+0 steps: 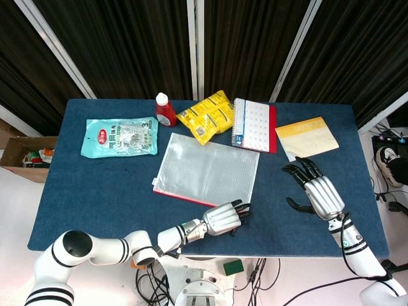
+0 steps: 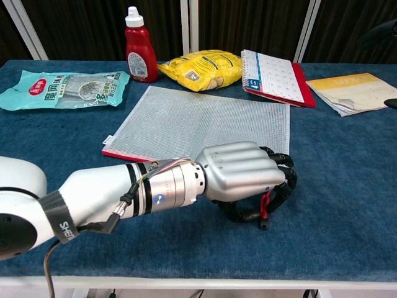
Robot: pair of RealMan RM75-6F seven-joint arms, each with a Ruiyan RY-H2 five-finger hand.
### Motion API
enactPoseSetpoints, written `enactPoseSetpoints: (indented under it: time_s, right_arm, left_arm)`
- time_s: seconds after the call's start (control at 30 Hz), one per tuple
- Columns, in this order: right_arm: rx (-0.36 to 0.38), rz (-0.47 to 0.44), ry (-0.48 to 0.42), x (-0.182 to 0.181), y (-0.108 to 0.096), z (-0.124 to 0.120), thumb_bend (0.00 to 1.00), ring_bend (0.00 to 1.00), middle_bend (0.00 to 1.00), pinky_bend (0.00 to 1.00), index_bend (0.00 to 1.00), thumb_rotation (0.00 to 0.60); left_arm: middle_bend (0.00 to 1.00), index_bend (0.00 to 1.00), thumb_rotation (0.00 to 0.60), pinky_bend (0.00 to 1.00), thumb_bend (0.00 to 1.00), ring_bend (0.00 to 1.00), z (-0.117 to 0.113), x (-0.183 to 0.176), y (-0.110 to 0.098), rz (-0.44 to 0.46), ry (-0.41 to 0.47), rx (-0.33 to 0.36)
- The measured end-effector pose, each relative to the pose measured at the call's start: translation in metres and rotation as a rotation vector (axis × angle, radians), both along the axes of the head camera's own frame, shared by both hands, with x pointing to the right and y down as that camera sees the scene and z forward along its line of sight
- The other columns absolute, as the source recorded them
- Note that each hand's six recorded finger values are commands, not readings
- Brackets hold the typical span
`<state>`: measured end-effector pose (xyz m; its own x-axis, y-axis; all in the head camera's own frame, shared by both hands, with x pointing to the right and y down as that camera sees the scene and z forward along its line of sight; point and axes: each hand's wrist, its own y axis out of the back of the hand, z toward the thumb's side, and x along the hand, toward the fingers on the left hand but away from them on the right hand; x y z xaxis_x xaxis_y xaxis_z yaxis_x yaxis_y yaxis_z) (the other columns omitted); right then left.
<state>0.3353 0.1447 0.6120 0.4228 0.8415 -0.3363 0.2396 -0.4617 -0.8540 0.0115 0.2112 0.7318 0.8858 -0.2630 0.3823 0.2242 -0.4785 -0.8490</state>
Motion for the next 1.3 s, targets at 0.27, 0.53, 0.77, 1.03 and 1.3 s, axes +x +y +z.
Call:
enactPoseSetpoints:
  time_s: [0.27, 0.53, 0.77, 1.03, 1.3]
  right_arm:
    - [-0.001, -0.005, 0.001, -0.002, 0.001, 0.0, 0.25, 0.03, 0.22, 0.11, 0.21, 0.6]
    - [0.008, 0.0, -0.002, 0.0, 0.002, -0.003, 0.25, 0.03, 0.22, 0.11, 0.21, 0.6]
    - [0.02, 0.006, -0.009, 0.0, -0.003, -0.007, 0.25, 0.03, 0.22, 0.11, 0.21, 0.6]
    - [0.001, -0.017, 0.001, -0.004, -0.009, -0.009, 0.31, 0.07, 0.25, 0.17, 0.26, 0.6]
    - [-0.059, -0.113, 0.045, -0.031, -0.005, 0.005, 0.33, 0.11, 0.31, 0.25, 0.38, 0.6]
  left_arm:
    - [0.2, 0.56, 0.6, 0.17, 0.45, 0.08, 0.002, -0.004, -0.001, -0.022, 0.009, 0.003]
    - [0.21, 0.57, 0.6, 0.17, 0.53, 0.08, 0.0, -0.012, -0.005, -0.063, 0.031, -0.005]
    - [0.21, 0.57, 0.6, 0.17, 0.54, 0.08, -0.016, -0.022, -0.017, -0.139, 0.103, -0.01]
    - [0.2, 0.57, 0.6, 0.17, 0.54, 0.08, -0.052, -0.043, -0.037, -0.321, 0.28, -0.067]
    - [0.15, 0.57, 0.6, 0.17, 0.54, 0.06, -0.087, -0.066, -0.054, -0.526, 0.46, -0.198]
